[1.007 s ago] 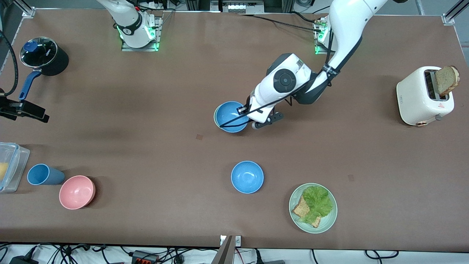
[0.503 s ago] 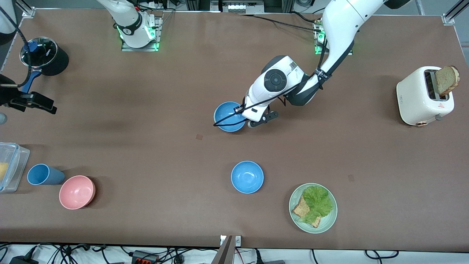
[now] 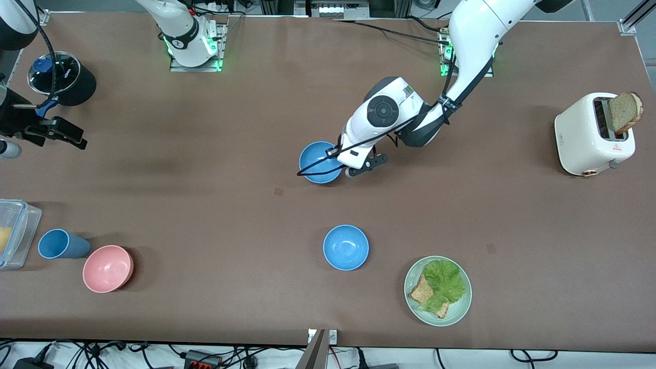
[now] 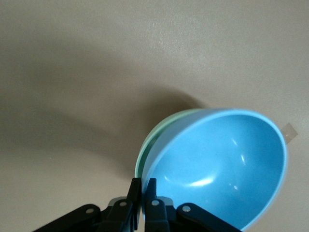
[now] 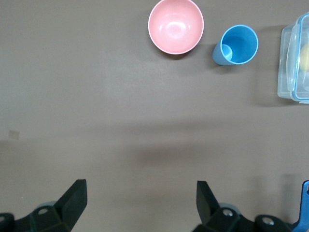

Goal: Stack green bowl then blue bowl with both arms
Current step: 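Lower the blue bowl into the green bowl with the left gripper, then open the left gripper and lift it off the blue bowl rim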

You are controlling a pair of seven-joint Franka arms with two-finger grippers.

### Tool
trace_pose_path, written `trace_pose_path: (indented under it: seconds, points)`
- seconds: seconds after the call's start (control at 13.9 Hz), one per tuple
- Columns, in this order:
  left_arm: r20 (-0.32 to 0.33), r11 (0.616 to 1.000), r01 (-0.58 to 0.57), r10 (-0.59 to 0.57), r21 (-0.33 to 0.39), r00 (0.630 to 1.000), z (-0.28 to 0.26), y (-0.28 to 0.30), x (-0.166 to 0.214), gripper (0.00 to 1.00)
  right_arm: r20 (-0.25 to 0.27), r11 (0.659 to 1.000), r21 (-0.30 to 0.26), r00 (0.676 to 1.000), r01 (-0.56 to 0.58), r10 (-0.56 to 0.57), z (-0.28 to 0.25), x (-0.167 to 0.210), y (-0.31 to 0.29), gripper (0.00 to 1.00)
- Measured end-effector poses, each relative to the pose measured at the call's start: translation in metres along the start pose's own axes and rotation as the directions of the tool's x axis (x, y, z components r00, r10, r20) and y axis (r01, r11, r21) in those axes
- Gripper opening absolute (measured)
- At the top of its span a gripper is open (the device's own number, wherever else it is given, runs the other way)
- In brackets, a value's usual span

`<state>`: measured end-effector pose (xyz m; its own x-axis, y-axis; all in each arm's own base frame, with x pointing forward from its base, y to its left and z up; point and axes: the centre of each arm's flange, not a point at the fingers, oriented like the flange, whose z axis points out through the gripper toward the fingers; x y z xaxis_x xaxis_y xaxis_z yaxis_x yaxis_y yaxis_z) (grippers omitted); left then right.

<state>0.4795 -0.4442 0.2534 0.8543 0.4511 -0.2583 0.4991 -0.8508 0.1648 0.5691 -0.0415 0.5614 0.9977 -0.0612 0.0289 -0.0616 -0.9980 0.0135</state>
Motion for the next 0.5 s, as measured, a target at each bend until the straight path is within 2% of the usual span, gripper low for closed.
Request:
trace_pose_path:
  seconds: [0.07, 0.14, 0.5]
  points:
    - [-0.001, 1.000, 0.007, -0.007, 0.000, 1.000, 0.000, 0.000, 0.000, 0.14, -0.007, 1.000, 0.000, 1.000, 0.003, -0.003, -0.003, 0.001, 0.000, 1.00]
    - [-0.002, 1.000, 0.014, -0.014, -0.002, 1.000, -0.001, 0.000, 0.002, 0.24, -0.011, 1.000, 0.000, 1.000, 0.012, -0.012, -0.005, 0.001, 0.000, 1.00]
    - [-0.020, 0.998, 0.058, -0.059, -0.028, 0.998, -0.020, 0.000, 0.022, 0.28, -0.007, 0.999, 0.000, 0.999, 0.036, -0.036, -0.005, 0.001, 0.000, 1.00]
